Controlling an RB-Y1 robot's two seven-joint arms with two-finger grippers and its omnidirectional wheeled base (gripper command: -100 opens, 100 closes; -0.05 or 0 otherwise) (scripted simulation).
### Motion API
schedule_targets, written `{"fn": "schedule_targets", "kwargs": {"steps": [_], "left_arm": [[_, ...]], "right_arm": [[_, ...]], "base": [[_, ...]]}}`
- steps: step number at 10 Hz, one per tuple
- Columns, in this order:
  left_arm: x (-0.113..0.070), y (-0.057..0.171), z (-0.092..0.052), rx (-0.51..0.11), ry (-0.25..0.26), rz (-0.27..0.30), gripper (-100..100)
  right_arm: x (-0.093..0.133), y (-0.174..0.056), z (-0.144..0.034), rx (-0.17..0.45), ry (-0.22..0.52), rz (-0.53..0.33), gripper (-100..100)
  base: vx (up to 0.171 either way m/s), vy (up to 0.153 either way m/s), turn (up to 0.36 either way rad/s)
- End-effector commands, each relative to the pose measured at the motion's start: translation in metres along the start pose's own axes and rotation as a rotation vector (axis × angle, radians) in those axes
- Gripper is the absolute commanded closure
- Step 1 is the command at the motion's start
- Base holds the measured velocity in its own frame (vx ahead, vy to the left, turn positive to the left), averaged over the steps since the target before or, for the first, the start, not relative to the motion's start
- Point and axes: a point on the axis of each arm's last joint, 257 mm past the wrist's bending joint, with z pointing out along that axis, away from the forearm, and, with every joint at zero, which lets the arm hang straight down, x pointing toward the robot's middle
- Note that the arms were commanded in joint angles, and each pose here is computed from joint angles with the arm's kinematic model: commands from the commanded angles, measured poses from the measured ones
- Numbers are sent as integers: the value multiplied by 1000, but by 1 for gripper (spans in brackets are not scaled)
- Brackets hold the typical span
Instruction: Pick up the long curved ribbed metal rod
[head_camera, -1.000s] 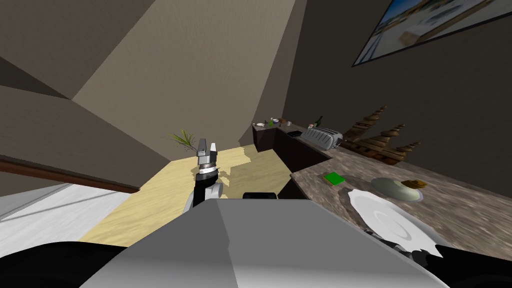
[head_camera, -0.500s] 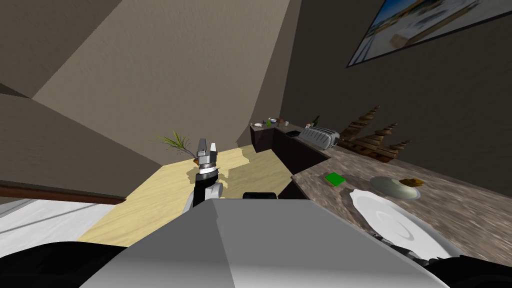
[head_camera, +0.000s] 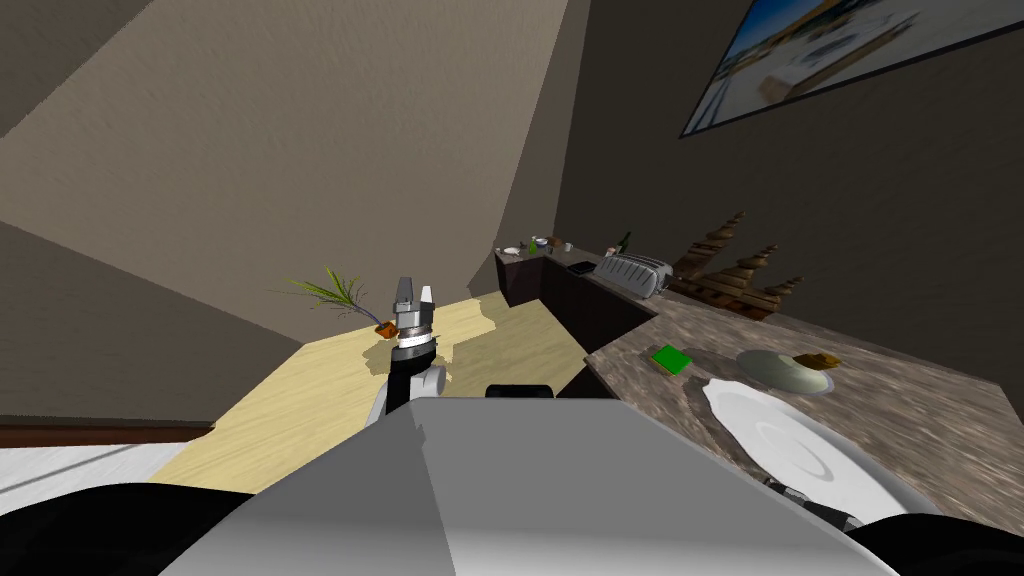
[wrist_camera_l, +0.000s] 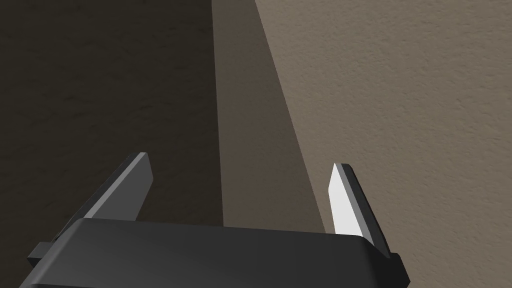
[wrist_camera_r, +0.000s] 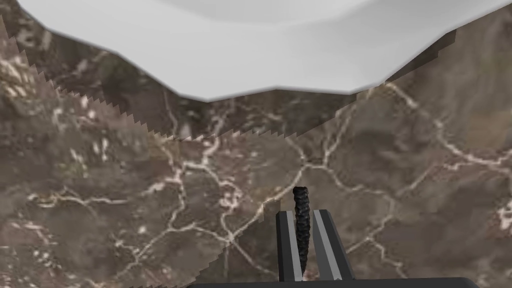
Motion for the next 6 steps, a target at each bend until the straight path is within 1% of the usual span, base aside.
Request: {"fn": "schedule_targets", "kwargs": {"steps": [1,2,3,4,5,6], "left_arm": [[0,0,0,0,0,0,0],[0,0,0,0,0,0,0],[0,0,0,0,0,0,0],[0,0,0,0,0,0,0],[0,0,0,0,0,0,0],[0,0,0,0,0,0,0]], "right_arm": [[0,1,-1,1,-1,-32,100],[5,8,-3,7,-2,-22,100],[5,8,-3,7,-2,-49,100],[5,8,-3,7,-2,-56,100],[10,15,-5,15,-3,-52,100],[10,15,-5,15,-3,-78,100]], "base": [[29,22,3],[71,35,-134],[71,41,-113],[25,19,-11],[57,24,-144],[71,32,-107]]}}
